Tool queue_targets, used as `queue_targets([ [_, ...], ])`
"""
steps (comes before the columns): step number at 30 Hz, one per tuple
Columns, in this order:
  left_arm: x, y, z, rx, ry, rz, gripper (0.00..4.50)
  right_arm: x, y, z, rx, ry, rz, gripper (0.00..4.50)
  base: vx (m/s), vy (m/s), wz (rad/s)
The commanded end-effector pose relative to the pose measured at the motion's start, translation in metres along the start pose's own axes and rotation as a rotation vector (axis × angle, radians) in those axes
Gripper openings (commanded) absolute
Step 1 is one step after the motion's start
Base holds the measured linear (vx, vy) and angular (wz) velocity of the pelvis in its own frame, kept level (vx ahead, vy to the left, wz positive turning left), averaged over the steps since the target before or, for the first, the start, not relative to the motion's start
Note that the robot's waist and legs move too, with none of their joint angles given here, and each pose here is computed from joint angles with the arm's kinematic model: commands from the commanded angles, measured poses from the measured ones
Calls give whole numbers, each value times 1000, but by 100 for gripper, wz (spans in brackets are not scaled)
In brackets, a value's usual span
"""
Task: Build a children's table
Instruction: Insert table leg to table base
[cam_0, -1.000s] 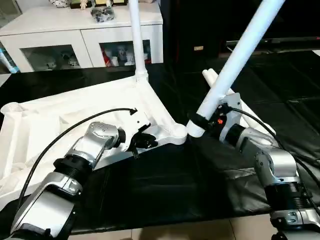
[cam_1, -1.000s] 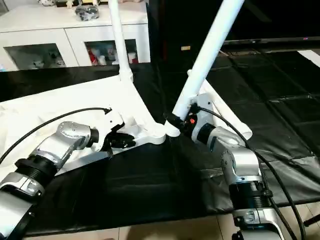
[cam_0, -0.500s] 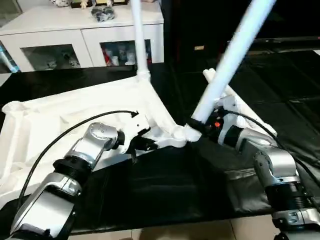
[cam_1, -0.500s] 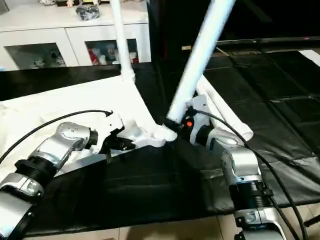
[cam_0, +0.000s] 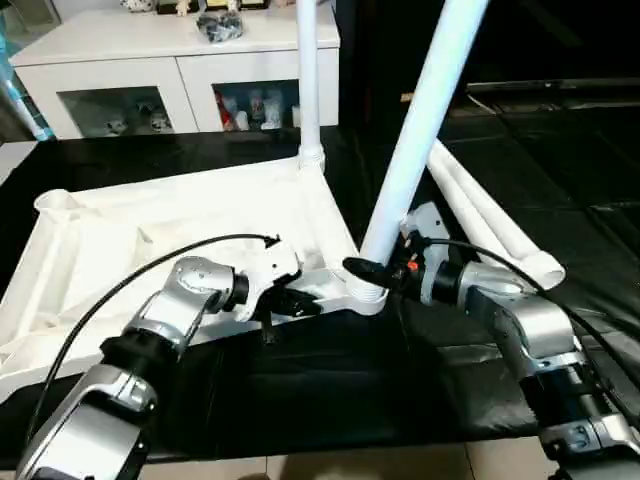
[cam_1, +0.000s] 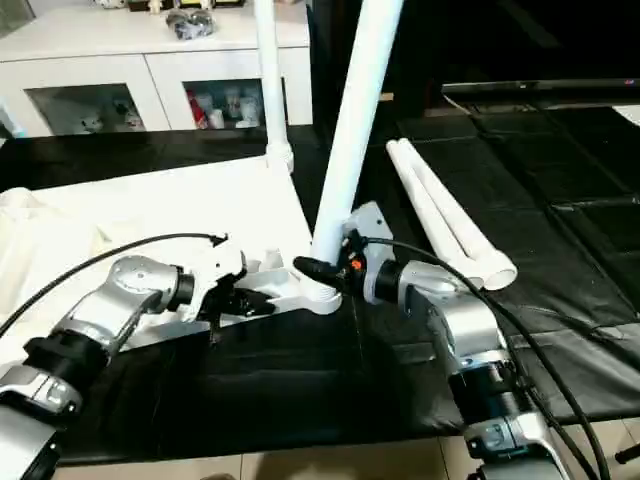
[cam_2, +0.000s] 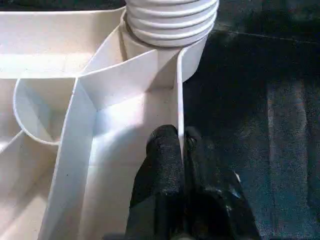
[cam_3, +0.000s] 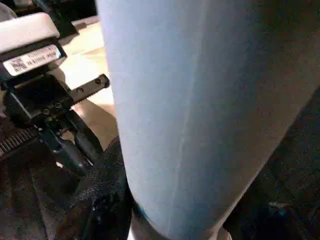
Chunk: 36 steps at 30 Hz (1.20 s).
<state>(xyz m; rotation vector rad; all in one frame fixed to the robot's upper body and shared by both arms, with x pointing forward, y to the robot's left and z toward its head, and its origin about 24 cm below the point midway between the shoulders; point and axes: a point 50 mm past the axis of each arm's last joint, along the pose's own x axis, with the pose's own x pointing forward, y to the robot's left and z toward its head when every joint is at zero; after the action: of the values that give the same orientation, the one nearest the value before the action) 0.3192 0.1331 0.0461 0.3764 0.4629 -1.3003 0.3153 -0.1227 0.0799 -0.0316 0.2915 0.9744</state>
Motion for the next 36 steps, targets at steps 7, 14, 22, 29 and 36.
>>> queue_targets([
  [7,0,-2,6,18,-48,-5,0,1,-4,-8,0,49,-3,193,0,0,0],
  [14,0,-2,7,19,-54,-1,0,2,-3,-13,6,78,11,193,0,0,0],
  [22,1,-3,10,30,-59,-4,0,5,-5,-12,112,-17,41,193,0,0,0],
  [29,1,-2,12,10,-71,12,0,-3,-13,-21,209,-80,-35,193,0,0,0],
  [36,1,2,15,-21,-95,40,0,-12,-6,-48,283,-131,-127,193,0,0,0],
])
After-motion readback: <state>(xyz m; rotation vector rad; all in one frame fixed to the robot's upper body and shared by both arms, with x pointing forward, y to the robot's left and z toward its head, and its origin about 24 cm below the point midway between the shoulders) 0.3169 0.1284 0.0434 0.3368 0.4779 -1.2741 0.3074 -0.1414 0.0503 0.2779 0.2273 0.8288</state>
